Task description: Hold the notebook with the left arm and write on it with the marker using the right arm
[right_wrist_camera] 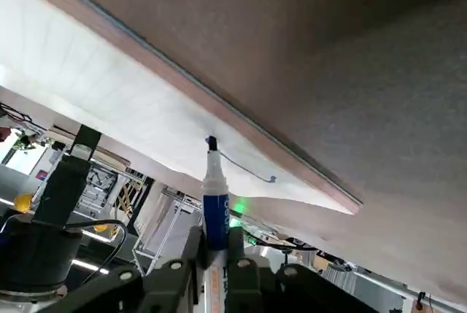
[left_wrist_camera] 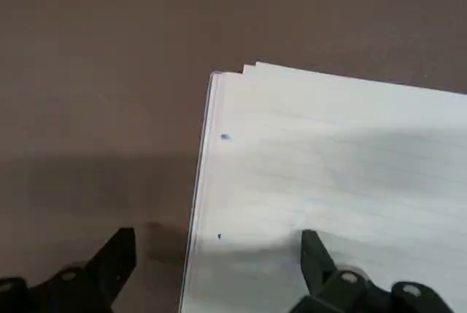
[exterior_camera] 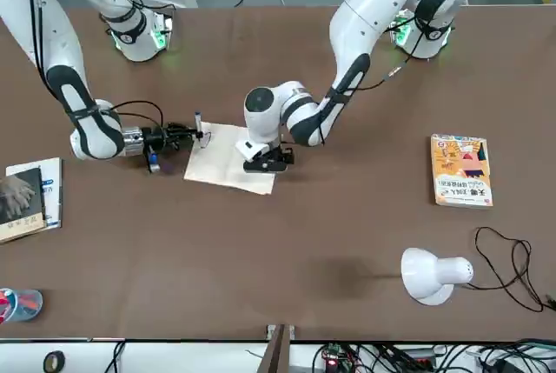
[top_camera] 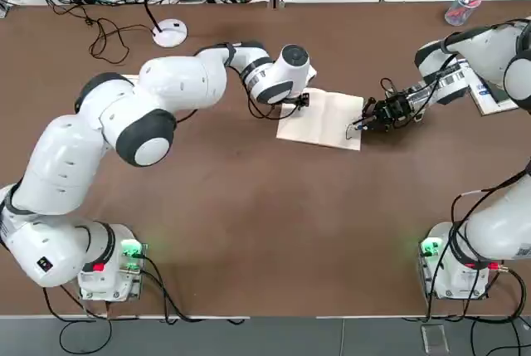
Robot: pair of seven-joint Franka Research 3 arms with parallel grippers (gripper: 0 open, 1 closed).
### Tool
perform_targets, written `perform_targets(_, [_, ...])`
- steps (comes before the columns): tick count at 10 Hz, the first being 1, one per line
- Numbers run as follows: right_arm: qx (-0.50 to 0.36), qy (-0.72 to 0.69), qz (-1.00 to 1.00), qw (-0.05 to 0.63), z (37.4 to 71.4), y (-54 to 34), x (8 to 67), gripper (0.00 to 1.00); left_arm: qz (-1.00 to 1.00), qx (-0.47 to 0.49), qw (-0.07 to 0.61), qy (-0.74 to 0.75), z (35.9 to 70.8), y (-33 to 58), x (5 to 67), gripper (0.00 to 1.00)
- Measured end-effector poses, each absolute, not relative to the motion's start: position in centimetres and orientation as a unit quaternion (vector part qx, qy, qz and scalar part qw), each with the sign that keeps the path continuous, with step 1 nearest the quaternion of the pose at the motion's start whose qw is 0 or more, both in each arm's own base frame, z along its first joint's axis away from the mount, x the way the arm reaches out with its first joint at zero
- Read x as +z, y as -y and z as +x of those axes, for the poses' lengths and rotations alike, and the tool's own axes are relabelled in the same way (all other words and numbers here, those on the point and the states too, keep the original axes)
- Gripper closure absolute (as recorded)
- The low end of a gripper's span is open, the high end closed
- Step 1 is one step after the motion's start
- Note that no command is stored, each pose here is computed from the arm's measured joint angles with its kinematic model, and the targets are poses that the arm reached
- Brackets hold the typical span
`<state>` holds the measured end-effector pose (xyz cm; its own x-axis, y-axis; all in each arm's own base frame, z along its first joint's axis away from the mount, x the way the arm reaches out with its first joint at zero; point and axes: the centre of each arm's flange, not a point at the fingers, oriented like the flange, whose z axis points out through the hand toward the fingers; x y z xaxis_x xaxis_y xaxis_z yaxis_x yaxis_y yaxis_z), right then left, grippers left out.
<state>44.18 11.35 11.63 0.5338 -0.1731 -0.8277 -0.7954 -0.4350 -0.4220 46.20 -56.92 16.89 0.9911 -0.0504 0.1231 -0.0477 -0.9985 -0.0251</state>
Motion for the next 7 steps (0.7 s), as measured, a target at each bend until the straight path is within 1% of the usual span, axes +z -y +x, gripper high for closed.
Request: perform_targets(7, [0.371,-0.311,-0.763,0.428,43.7,-13.5,11.5,0.84,-0.998,-0.062,0.011,-0.025,46.2,56.9,16.9,0.00])
